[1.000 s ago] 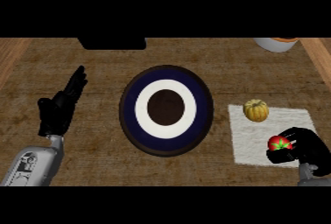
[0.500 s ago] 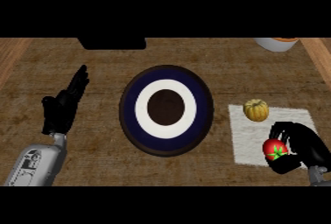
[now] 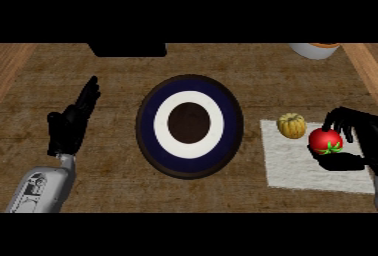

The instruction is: Pick the tomato from the placemat and place it in the plate

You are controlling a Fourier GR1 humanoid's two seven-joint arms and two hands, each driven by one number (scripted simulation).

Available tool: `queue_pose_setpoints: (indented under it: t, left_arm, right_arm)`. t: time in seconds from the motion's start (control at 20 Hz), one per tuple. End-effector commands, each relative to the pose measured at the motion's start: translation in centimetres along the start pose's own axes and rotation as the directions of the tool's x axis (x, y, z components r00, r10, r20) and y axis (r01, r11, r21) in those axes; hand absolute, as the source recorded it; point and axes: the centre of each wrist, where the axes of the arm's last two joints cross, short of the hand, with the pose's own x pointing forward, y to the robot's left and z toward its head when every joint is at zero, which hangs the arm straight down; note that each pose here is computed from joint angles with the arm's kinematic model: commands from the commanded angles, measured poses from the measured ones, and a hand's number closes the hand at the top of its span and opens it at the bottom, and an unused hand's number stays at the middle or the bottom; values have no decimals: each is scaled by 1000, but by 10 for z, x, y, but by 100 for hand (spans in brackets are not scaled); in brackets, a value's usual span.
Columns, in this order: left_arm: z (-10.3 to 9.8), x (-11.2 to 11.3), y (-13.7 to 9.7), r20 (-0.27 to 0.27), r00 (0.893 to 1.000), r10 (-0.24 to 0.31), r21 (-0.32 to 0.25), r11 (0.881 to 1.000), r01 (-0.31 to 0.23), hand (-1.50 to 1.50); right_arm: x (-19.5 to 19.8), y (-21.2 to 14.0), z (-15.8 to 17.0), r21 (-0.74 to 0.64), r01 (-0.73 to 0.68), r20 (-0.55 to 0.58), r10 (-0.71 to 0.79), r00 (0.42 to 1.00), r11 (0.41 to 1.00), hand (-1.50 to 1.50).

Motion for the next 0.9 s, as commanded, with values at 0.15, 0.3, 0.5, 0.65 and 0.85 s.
queue_pose_setpoints:
  t: [0.15, 0.3, 0.5, 0.65, 0.85]
  left_arm:
    - [6, 17, -2, -3, 1000, -4, -26, 1000, 4, 0]
    - [5, -1, -4, 9, 1000, -3, -12, 1000, 3, 0]
    - [9, -4, 4, 18, 1000, -12, -14, 1000, 13, 0]
    - [13, 3, -3, -2, 1000, 0, -13, 1000, 0, 0]
    - [-4, 12, -5, 11, 1000, 0, -25, 1000, 0, 0]
  right_arm:
    - [44, -7, -10, -9, 154, 190, -150, 970, 988, 150]
    - [76, -6, -32, 77, 192, 178, -203, 963, 978, 150]
    - [124, 31, -60, 122, 215, 141, -231, 963, 969, 150]
    - [150, 36, -63, 172, 224, 180, -254, 950, 959, 150]
    - [185, 89, -80, 203, 254, 168, -289, 943, 946, 150]
